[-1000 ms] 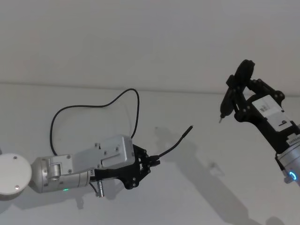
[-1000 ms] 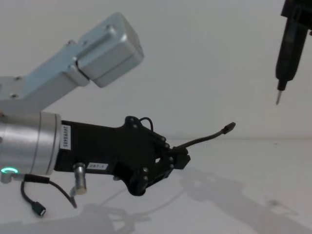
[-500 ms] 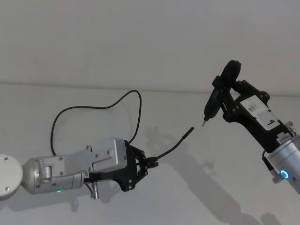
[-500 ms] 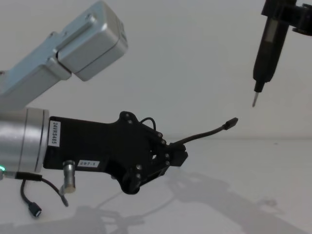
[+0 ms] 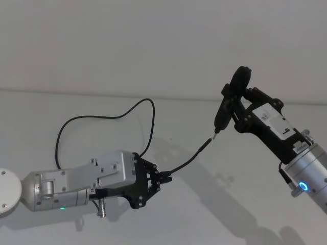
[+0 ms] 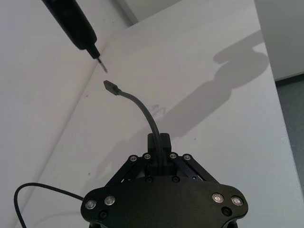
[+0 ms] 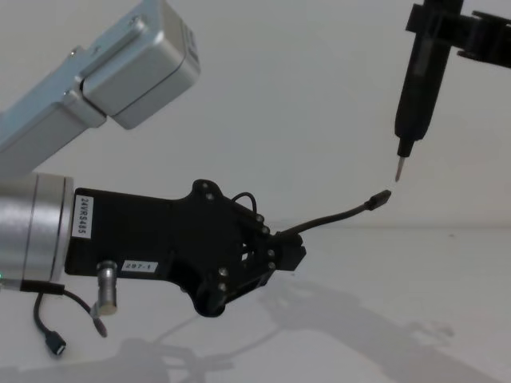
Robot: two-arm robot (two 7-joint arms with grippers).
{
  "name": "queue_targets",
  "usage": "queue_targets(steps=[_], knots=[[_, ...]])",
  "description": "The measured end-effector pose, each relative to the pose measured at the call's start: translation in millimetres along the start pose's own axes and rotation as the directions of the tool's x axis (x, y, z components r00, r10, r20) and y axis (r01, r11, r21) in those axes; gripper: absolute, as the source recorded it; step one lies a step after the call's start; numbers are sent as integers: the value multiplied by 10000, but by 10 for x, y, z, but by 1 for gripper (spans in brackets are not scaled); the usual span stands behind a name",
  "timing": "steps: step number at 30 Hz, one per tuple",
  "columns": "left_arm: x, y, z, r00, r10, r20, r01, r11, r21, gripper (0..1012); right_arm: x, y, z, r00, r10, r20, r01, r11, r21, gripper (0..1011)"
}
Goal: Pick up the data cable with the one hand.
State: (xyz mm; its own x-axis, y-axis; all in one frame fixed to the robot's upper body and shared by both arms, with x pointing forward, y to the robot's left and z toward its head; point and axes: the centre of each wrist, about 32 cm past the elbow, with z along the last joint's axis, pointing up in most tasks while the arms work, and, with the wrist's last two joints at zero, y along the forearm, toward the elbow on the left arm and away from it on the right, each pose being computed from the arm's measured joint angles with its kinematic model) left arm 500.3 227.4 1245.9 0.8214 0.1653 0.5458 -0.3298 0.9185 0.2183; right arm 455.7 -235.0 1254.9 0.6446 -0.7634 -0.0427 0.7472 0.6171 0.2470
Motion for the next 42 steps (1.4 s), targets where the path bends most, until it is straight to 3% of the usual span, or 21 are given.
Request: queue_targets(steps=[21,42], knots=[[0,11,1,10000,-19,23,19,10000,-44,40,103,100,-80,9994,70,327,-49,9980,-638,268],[1,13,1,10000,-17,27,17,10000,-46,40,159,166,-46,9985,242,483,-209,9974,-688,268]])
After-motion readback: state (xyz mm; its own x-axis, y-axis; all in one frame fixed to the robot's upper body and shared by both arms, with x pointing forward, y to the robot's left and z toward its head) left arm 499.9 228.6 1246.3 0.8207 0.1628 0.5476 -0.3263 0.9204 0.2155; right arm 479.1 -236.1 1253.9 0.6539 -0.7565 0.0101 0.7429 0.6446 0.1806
